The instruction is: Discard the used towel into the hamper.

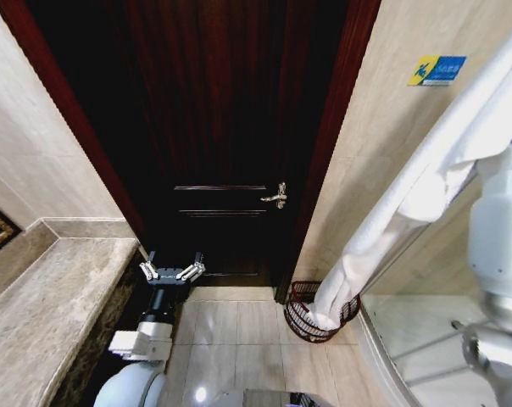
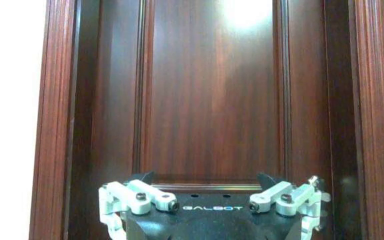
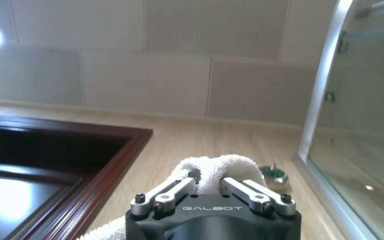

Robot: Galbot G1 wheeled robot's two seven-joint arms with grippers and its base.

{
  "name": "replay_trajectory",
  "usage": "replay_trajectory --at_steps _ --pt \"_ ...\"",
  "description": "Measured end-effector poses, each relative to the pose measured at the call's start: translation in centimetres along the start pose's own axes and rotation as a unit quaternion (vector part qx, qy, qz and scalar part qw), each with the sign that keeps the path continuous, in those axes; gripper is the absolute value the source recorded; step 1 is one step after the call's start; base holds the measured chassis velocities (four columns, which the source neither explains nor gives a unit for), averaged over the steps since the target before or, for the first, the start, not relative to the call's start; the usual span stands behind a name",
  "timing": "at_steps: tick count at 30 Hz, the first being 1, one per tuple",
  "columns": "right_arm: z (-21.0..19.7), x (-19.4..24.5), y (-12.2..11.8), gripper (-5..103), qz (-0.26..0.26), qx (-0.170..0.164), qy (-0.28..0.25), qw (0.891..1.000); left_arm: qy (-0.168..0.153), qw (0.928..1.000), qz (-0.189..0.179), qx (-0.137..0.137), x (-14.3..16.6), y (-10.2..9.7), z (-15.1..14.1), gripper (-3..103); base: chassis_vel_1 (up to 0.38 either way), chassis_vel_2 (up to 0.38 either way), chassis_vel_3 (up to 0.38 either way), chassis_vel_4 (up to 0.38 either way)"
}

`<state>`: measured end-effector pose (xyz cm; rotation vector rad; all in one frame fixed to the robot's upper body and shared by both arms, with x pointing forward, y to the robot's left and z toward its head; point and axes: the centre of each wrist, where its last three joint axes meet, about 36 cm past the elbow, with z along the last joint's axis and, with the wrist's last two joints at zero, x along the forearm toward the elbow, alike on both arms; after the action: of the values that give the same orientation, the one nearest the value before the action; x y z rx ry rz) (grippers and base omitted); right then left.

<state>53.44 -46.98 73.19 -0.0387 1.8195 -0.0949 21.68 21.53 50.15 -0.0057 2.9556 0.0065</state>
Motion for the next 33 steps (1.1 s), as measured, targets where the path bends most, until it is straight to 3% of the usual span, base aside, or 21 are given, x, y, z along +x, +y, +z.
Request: replay_trajectory --at_steps 13,33 --pt "-0.7 7.0 0.7 3 0.011 -0.002 0.044 0.999 0.0 1.0 0.0 0.0 0.0 0.0 0.0 100 0.0 0.0 0.0 0.0" --pt "-1.8 9.1 1.2 3 0.015 -0.003 0.054 0.998 0.0 1.0 0.0 0.0 0.0 0.0 0.0 100 0.0 0.0 0.0 0.0"
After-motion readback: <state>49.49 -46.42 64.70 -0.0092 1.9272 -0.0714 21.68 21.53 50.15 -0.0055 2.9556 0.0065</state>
